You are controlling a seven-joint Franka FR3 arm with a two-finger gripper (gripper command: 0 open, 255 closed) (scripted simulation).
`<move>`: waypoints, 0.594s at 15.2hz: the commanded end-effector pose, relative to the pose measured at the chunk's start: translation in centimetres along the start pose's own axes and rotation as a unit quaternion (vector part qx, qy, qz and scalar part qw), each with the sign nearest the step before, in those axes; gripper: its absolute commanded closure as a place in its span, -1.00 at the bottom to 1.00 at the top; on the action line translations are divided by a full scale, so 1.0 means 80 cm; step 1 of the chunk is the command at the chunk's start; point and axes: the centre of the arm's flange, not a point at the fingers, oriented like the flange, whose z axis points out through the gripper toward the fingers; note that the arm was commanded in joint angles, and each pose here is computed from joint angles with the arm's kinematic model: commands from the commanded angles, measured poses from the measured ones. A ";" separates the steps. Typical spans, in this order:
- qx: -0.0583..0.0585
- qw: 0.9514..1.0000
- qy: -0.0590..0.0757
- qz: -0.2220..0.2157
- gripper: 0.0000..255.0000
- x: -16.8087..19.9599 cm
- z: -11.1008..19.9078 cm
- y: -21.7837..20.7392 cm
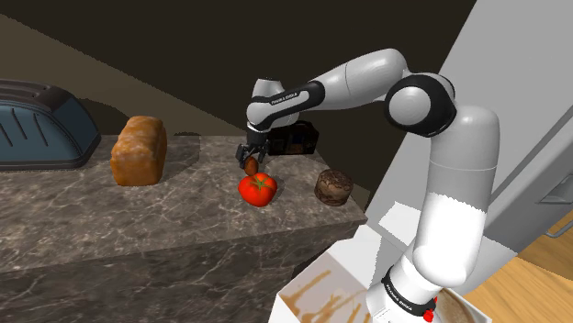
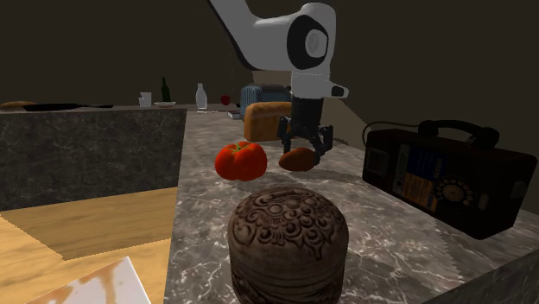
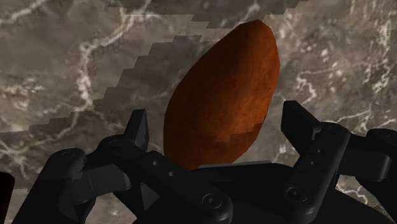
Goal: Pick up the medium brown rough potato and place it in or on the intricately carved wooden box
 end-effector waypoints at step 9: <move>0.000 1.000 0.000 0.000 1.00 0.000 0.000 0.000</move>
